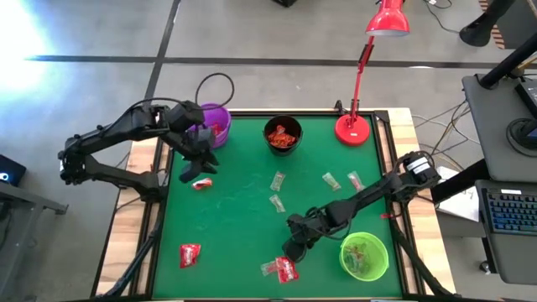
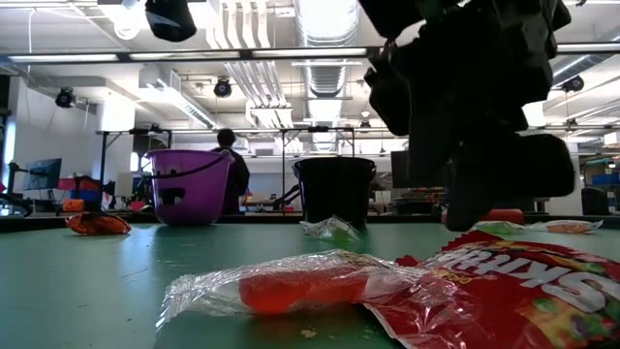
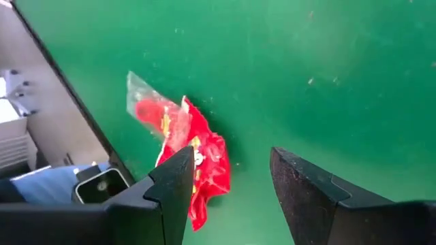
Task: Sort candy
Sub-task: Put the red candy into the purple bucket
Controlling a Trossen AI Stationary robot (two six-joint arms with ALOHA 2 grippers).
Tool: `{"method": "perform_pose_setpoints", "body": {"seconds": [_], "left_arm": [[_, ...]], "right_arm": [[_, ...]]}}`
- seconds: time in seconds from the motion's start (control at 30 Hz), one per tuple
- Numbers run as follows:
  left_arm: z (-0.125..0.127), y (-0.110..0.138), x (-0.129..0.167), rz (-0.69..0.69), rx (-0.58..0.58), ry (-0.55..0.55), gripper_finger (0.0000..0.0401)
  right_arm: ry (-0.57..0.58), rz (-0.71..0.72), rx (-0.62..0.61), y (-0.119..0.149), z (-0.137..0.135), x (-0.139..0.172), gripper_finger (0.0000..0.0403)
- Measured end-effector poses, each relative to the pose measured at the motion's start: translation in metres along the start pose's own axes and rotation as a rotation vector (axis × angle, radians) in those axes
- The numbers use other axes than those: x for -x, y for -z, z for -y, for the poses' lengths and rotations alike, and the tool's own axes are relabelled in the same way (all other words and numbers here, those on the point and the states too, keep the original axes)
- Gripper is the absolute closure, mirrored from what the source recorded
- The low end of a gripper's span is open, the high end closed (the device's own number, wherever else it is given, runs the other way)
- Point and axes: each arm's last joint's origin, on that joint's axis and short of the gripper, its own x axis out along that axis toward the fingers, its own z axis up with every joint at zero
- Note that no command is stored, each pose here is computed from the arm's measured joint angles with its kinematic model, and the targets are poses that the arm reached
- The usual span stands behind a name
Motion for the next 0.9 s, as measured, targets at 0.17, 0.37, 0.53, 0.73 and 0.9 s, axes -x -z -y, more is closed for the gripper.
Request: {"method": "perform_pose_setpoints", "body": {"seconds": [0.17, 0.37, 0.53, 0.73, 0.9], "left_arm": [[0.003, 0.003, 0.005, 0.011, -0.038, -0.002, 0.0266], [0.003, 0.004, 0.006, 0.011, -0.05, -0.006, 0.0266], [0.003, 0.004, 0.006, 0.011, -0.05, -0.006, 0.0266], [0.003, 0.004, 0.006, 0.01, -0.049, -0.007, 0.0266], [0.002, 0.003, 0.005, 0.006, -0.047, -0.006, 0.0266]], "right_arm": [[-0.046, -0.013, 0.011, 0.009, -0.014, -0.003, 0.0218], [-0.032, -0.016, 0.013, 0.008, -0.019, -0.011, 0.0218], [-0.001, -0.027, 0.008, 0.009, -0.015, -0.023, 0.0218], [0.009, -0.04, 0.01, 0.014, -0.014, -0.027, 0.0218], [0.026, -0.052, -0.009, 0.02, -0.011, -0.034, 0.0218]]}}
